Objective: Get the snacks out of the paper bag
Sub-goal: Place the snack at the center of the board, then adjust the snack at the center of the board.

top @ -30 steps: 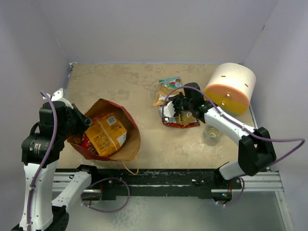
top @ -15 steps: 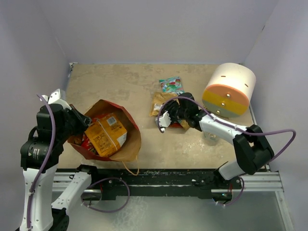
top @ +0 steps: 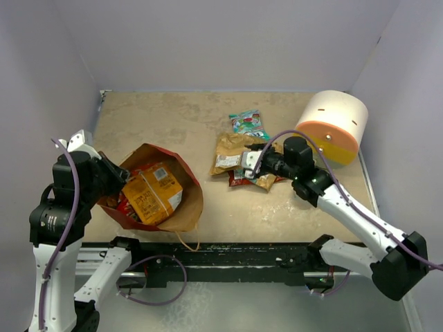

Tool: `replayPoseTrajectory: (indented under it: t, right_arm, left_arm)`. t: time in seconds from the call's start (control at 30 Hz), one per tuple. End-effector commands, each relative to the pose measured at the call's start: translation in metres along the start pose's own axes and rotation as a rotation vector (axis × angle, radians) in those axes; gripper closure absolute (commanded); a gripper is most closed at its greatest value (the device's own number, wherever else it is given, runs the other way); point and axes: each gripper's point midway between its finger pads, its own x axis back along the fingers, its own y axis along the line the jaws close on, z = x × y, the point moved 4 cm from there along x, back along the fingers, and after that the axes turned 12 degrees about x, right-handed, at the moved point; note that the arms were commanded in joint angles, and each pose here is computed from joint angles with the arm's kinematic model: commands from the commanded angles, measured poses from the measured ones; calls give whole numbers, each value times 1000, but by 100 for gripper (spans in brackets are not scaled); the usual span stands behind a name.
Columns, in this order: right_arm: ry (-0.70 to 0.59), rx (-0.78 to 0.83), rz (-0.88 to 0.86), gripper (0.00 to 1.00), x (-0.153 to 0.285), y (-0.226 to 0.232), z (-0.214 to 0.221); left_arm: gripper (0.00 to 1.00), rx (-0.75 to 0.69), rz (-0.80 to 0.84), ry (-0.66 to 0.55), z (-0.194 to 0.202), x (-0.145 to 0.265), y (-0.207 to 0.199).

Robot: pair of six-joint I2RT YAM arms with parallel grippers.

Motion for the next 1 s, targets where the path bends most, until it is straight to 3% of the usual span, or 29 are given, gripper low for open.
replayPoseTrajectory:
  t: [0.0, 0.07, 0.2, 0.43, 0.6, 0.8, 0.97]
  right_arm:
    - [-174, -481, 337, 42, 1, -48, -29]
    - [-223, -645, 351, 42, -13, -61, -35]
    - [-97, -929, 324, 44, -55, -70, -13]
    - [157, -1068, 141, 45, -109, -59, 16]
    - [373, -1092, 60, 45, -141, -42, 38]
    - [704, -953, 119, 43, -159, -31, 63]
    - [862, -886, 122, 42, -171, -11, 71]
  left_arm:
    - [100, 54, -6, -40, -2, 0, 2]
    - [100, 74, 1, -40, -1, 0, 1]
    - [100, 97, -6, -34, 0, 0, 1]
    - [100, 136, -16, -59, -4, 9, 1]
    - [100, 151, -9, -77, -4, 16, 3]
    - [100, 124, -12, -80, -12, 16, -3]
    - [100, 111, -20, -86, -14, 14, -3]
